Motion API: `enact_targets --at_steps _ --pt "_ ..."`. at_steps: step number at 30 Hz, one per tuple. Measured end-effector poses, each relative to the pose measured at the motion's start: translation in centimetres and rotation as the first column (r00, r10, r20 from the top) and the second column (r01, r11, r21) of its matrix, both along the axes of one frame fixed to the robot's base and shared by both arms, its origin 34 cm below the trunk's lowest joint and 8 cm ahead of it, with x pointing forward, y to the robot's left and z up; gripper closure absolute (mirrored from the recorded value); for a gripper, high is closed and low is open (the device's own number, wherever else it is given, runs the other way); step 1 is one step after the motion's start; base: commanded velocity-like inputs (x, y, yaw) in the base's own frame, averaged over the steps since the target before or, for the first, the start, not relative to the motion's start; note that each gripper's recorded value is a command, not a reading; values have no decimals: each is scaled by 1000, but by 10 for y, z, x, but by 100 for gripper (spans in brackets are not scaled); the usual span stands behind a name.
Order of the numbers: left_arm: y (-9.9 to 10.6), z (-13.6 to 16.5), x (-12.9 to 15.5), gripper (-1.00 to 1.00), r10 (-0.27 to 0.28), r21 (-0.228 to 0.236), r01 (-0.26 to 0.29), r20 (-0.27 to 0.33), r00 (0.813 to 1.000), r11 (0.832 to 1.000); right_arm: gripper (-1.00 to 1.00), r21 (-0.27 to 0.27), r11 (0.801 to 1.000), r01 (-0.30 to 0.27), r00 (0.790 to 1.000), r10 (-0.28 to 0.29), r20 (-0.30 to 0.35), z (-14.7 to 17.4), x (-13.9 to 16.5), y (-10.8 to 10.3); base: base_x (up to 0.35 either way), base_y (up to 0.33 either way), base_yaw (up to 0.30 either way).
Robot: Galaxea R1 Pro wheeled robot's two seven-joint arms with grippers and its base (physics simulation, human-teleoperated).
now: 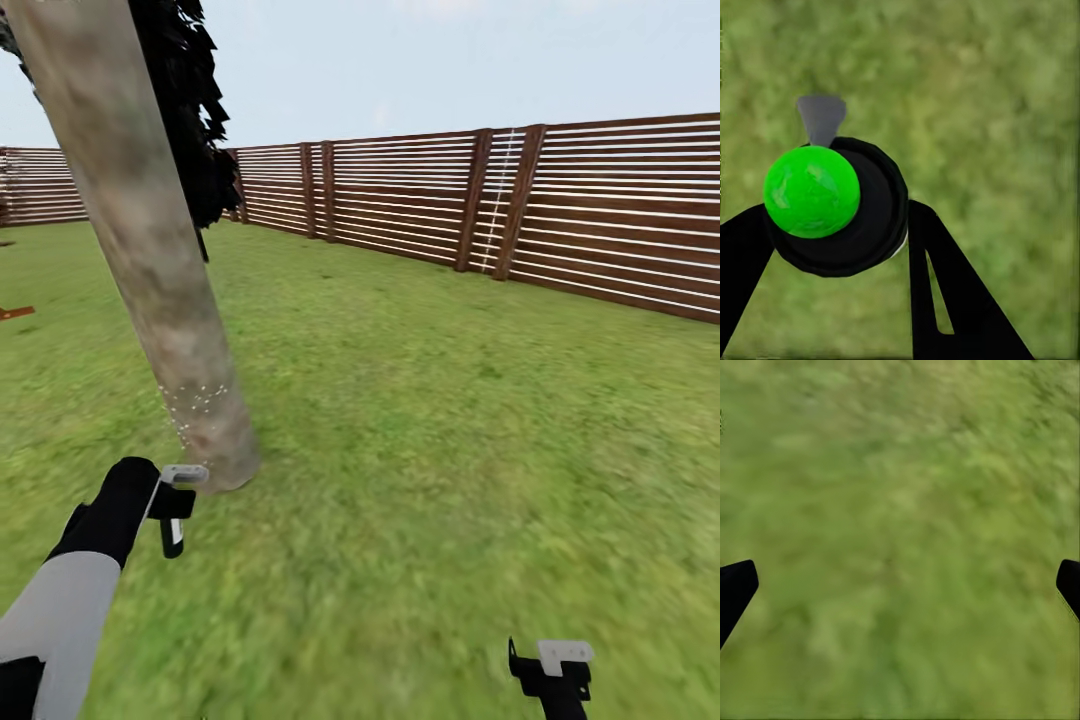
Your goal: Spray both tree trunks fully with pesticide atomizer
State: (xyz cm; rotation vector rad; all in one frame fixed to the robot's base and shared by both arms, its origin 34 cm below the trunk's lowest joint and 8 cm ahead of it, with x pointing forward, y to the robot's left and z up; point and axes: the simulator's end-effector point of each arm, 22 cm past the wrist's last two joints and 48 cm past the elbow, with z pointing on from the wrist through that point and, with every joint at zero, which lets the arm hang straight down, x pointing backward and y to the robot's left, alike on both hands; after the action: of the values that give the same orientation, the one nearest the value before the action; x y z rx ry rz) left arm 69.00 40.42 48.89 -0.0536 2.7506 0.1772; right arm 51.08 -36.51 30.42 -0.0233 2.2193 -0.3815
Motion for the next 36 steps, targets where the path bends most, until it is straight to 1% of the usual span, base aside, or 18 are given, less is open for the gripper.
enact_targets --at_steps 2,4,6,7,8,10,11,12,13,14,15,16,18,20,25,30,34,36 --pt "7 1 0 100 11 27 -11 1 1000 1000 -100 0 1000 0 1000 0 0 0 0 0 199 -207 274" --pt "21 1 -4 100 35 60 -35 -4 999 998 -100 0 1000 0 1000 0 0 0 0 0 268 -147 275" --pt "37 -9 -15 100 78 55 -77 -22 997 996 -100 0 1000 0 1000 0 -1 0 0 0 299 -102 276" --pt "39 -12 -15 100 83 49 -82 -16 996 995 -100 0 1000 0 1000 0 -1 0 0 0 188 -48 263" --pt "34 -16 -14 100 78 38 -78 -13 997 996 -100 0 1000 0 1000 0 -1 0 0 0 77 -20 145" --pt "14 -36 -22 100 60 2 -60 -47 997 998 -100 0 1000 0 1000 0 -1 0 0 0 28 -7 52" --pt "-1 -51 -18 100 25 -12 -25 -24 999 1000 -100 0 1000 0 1000 0 -1 0 0 0 8 -2 16" --pt "-8 -63 -19 100 9 3 -9 -13 1000 1000 -100 0 1000 0 1000 0 -1 0 0 0 3 -1 6" --pt "-20 -81 -25 100 16 44 -15 -25 1000 999 -100 0 1000 0 1000 0 -1 0 0 0 2 0 3" --pt "-35 -90 -28 100 36 45 -35 -28 999 998 -100 0 1000 0 1000 0 -1 0 0 0 1 0 2" --pt "-43 -92 -27 100 57 42 -56 -21 998 998 -100 0 1000 0 1000 0 -1 0 -1 0 0 0 0" --pt "-51 -93 -26 100 83 17 -83 -12 996 996 -100 0 1000 0 1000 0 -1 0 0 0 9 0 0" --pt "-57 -94 -27 100 92 9 -92 -15 996 996 -100 0 1000 0 1000 0 -1 0 0 0 194 0 0" --pt "-56 -95 -29 100 96 14 -96 -19 995 995 -100 0 1000 0 1000 0 -1 0 -1 -1 310 0 0" --pt "-34 -94 -33 100 125 24 -125 -19 992 992 -100 -3 1000 -1 1000 1 -1 0 -1 -2 336 0 0" --pt "-32 -95 -35 100 132 17 -131 -27 991 991 -100 0 1000 -2 1000 2 -1 0 0 0 338 0 0" --pt "-17 -97 -47 100 147 34 -145 -74 986 989 -100 0 1000 -2 1000 2 -1 0 0 0 337 0 18" --pt "-19 -100 -49 100 143 30 -141 -84 986 990 -100 0 1000 -2 1000 2 -2 0 0 0 141 0 198"
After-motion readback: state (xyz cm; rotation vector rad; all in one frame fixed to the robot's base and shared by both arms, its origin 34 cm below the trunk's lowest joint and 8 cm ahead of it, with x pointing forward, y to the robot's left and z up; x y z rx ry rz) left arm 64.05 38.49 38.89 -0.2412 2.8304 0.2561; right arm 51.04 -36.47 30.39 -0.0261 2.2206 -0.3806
